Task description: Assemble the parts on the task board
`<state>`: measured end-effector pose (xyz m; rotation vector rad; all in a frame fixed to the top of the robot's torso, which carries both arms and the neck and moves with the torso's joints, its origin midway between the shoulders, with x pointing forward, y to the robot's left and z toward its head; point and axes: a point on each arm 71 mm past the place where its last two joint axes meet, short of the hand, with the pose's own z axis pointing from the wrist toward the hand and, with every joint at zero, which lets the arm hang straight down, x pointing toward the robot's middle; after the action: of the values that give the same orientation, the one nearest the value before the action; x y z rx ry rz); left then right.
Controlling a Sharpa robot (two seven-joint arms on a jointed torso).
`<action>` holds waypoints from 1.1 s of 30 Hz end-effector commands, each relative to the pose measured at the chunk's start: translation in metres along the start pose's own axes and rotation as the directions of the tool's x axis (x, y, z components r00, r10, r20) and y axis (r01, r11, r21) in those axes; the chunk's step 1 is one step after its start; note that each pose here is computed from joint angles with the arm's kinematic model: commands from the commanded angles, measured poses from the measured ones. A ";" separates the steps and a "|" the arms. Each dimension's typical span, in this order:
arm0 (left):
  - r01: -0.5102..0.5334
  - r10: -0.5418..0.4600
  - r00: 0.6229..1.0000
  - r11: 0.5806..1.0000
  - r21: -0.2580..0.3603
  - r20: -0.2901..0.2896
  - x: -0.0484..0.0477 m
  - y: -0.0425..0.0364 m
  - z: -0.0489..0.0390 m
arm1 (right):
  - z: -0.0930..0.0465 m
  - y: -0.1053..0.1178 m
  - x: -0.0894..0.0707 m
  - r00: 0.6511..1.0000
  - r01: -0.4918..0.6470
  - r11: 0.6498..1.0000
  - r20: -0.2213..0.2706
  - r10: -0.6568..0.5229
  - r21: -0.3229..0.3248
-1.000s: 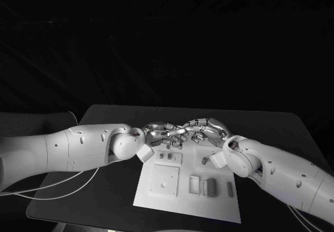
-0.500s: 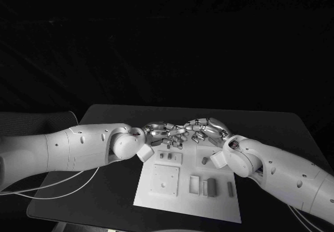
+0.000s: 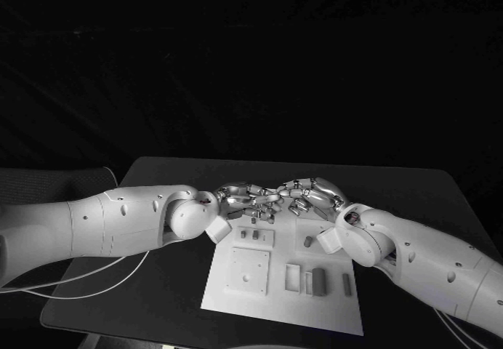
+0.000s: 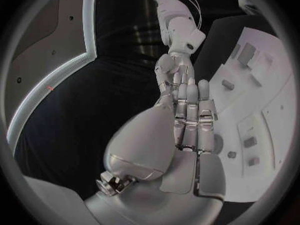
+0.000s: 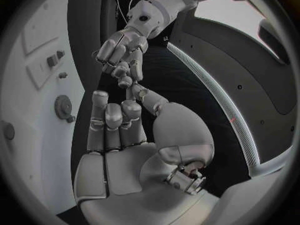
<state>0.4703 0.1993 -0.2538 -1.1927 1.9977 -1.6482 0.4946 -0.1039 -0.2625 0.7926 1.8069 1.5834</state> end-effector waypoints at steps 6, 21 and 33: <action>-0.027 0.027 1.000 1.000 0.001 -0.001 -0.0003 -0.0011 -0.0003 | -0.001 -0.001 0.000 1.000 0.007 1.000 -0.013 -0.007 -0.004; -0.431 0.429 0.895 0.902 -0.008 0.120 -0.0136 -0.0060 -0.0011 | -0.009 -0.003 -0.014 0.997 0.068 0.998 0.032 -0.068 0.017; -0.626 0.607 0.753 0.780 -0.007 0.254 -0.0281 -0.0175 0.0010 | -0.010 0.006 -0.033 0.962 0.252 0.945 0.054 -0.268 0.209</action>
<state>0.4924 0.2193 -0.2514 -0.6840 1.9344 -1.2234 0.5079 -0.1320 -0.2496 0.6984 1.8728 1.3407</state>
